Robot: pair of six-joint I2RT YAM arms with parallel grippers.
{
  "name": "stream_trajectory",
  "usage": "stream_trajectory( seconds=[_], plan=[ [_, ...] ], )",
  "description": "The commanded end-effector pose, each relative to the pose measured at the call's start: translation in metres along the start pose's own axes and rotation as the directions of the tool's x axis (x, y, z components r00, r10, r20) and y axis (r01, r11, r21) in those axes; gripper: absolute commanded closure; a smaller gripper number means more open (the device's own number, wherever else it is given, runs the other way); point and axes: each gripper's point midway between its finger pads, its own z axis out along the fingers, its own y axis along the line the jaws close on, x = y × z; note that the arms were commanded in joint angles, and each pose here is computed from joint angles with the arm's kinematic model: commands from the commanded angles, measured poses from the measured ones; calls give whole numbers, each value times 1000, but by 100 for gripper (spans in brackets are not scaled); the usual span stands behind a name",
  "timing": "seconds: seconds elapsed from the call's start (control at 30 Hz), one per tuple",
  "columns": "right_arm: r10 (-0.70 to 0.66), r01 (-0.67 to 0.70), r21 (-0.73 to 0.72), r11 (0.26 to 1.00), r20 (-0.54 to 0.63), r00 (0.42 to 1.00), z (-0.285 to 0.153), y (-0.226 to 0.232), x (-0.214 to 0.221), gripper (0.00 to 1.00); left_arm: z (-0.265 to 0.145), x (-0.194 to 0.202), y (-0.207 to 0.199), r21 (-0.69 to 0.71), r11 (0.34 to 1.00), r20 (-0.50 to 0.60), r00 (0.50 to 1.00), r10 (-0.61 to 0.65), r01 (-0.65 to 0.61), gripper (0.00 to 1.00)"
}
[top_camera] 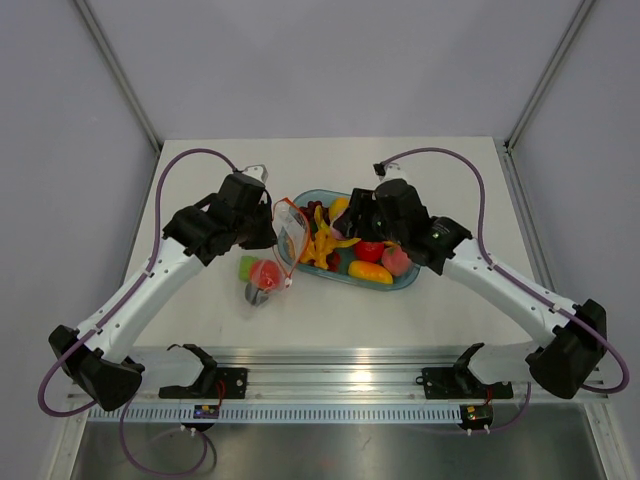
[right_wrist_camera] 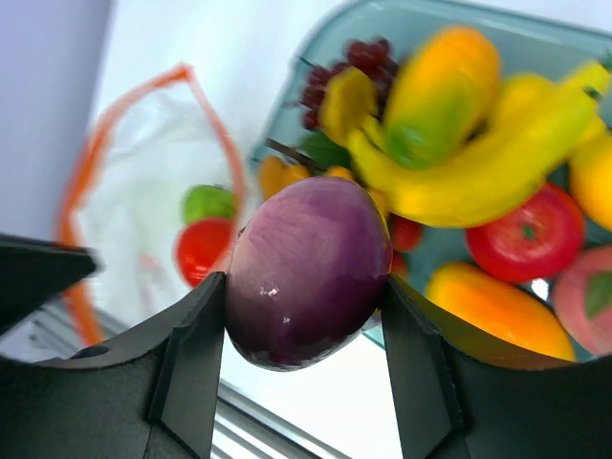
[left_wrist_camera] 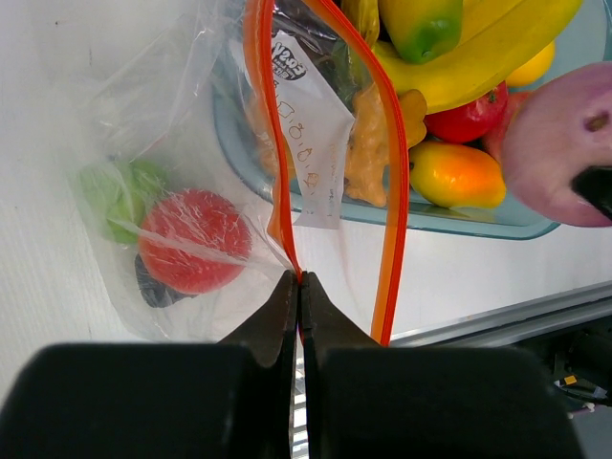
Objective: Place the food in the zip-top bag and seal the zipper
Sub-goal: Pick up the fake vegetable from the bin, then place the fake vegetable in the zipper food storage bag, then pick up the fake vegetable from the bin.
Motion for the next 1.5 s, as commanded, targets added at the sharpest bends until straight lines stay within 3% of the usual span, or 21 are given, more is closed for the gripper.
stream_trajectory(
  seconds=[0.0, 0.13, 0.33, 0.4, 0.47, 0.57, 0.73, 0.87, 1.07, 1.2, 1.47],
  plan=[
    [-34, 45, -143, 989, 76, 996, -18, 53, -35, 62, -3, -10, -6, 36, 999, 43, 999, 6, -8, 100],
    [-66, 80, -210, 974, 73, 995, -7, 89, -41, 61, -5, -9, -5, 33, 999, 43, 999, 6, -8, 100],
    [-120, 114, -263, 958, -6, 993, 29, 124, -17, 57, -11, -9, -6, 50, 999, 56, 998, 1, -3, 100],
    [-139, 121, -286, 950, -43, 989, 36, 132, -9, 43, -13, -9, -6, 56, 998, 63, 998, -2, -1, 100],
    [-158, 133, -275, 952, -72, 985, 40, 130, -3, 15, -15, -10, -6, 60, 998, 69, 998, -3, -1, 100],
    [-151, 144, -253, 957, -9, 988, 30, 127, -18, 6, -16, -9, -5, 57, 998, 69, 998, -3, -1, 100],
    [-140, 150, -98, 984, 98, 985, 15, 88, -42, 6, -14, -9, -5, 54, 999, 68, 998, -3, -1, 100],
    [-86, 93, -48, 995, 134, 987, 0, 56, -48, 15, -12, -9, -4, 44, 999, 64, 998, 0, -3, 100],
    [-38, 39, -18, 999, 18, 999, 13, 11, 0, 29, -18, -17, 5, -10, 1000, 100, 995, 5, -4, 100],
    [-19, 11, -70, 998, -107, 994, 29, 5, 47, 28, -22, -22, 10, -40, 999, 112, 994, 12, -8, 100],
    [26, -57, -143, 988, -210, 977, 62, 12, 84, 24, -22, -19, 13, -50, 999, 108, 994, 8, -3, 100]
  ],
)
